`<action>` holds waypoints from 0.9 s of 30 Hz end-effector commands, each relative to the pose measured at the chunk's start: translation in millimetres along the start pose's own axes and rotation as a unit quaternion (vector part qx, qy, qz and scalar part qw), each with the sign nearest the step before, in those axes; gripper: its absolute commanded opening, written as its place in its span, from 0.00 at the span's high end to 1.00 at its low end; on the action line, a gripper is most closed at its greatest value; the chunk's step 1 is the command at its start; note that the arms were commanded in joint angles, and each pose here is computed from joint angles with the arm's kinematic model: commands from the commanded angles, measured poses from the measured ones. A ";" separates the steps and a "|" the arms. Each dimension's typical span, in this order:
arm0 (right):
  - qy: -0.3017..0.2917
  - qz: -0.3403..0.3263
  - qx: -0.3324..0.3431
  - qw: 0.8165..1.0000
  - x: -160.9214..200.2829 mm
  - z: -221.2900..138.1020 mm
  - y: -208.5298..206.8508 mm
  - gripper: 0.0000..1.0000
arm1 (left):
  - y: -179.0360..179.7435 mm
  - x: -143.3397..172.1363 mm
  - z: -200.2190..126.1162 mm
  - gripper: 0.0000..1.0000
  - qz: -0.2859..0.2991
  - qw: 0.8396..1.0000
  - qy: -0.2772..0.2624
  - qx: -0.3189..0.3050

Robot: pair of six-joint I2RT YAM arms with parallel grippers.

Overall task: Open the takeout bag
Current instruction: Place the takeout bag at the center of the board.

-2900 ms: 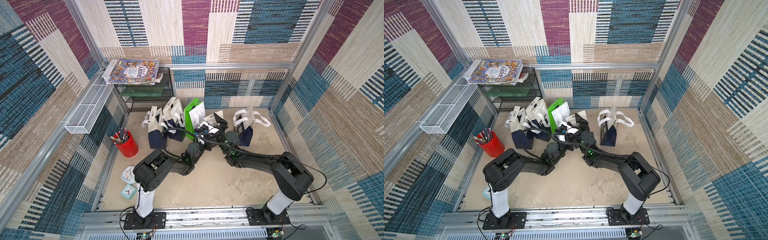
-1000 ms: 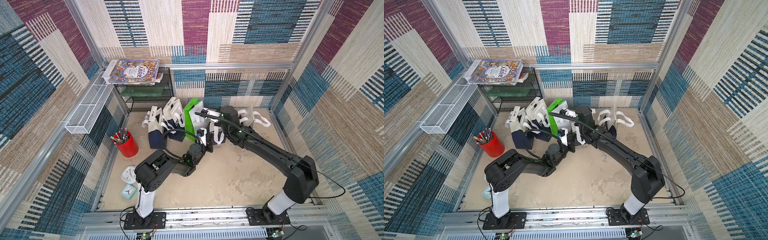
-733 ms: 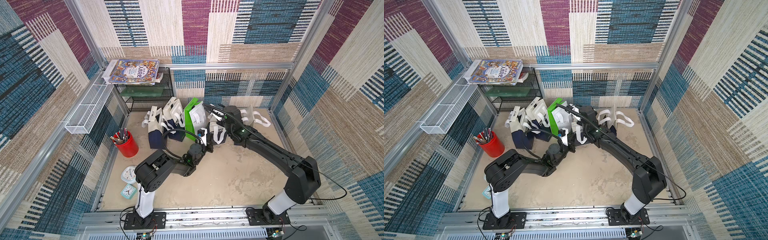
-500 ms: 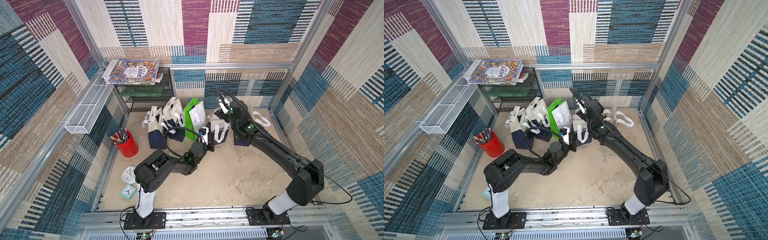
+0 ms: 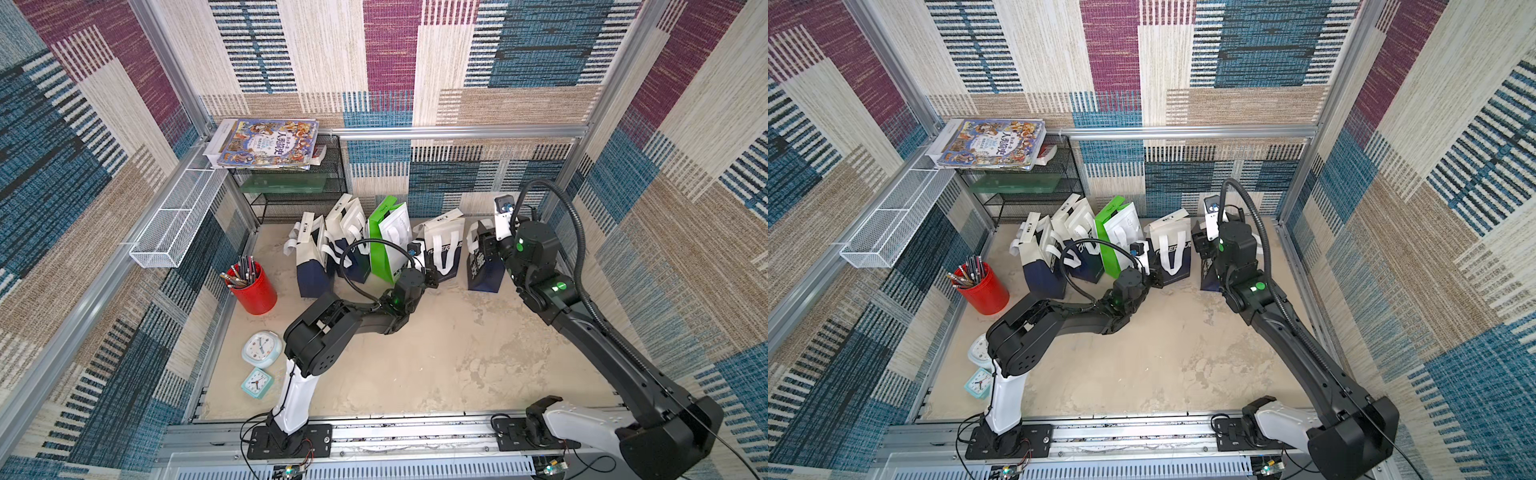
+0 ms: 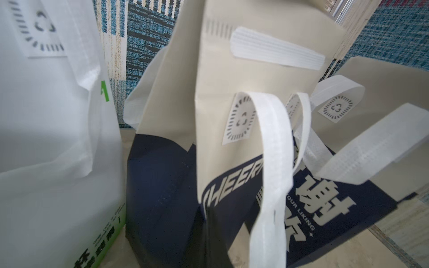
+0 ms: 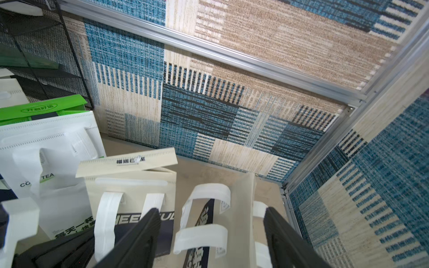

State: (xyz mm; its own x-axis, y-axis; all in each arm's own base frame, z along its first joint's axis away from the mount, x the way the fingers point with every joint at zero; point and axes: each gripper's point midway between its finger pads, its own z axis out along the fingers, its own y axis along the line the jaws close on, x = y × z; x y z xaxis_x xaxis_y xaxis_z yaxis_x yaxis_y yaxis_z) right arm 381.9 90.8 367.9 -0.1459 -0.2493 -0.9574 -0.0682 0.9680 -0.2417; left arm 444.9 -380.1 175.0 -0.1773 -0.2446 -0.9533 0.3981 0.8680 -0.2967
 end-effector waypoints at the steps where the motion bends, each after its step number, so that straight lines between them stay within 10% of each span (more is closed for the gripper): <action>1: -0.021 0.038 0.005 0.999 -3.1 -7.0 -8.9 0.23 | 7.7 22.0 3.5 0.78 0.019 0.999 0.041 -0.013; 5: -0.005 0.089 0.026 0.996 5.6 -9.1 -27.8 0.22 | -5.6 15.6 -5.9 0.52 0.029 0.998 0.038 0.028; 19: -0.029 0.191 0.119 0.974 12.8 -25.1 -68.7 0.21 | -79.0 22.6 -86.1 0.53 0.130 0.972 0.088 0.176; 27: -0.054 0.200 0.123 0.970 -1.9 -54.4 -87.6 0.21 | -147.3 16.0 -65.7 0.53 0.134 0.961 0.090 0.226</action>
State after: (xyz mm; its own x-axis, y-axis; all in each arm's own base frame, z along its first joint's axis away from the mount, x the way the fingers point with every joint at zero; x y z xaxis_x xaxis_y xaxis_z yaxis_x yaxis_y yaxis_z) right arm 341.3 5.9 388.3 -0.0442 0.1227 -0.9915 0.2247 0.9682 0.1098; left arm 322.7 -469.9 215.3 -0.1551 0.0255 -0.9876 0.7800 0.6167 -0.1066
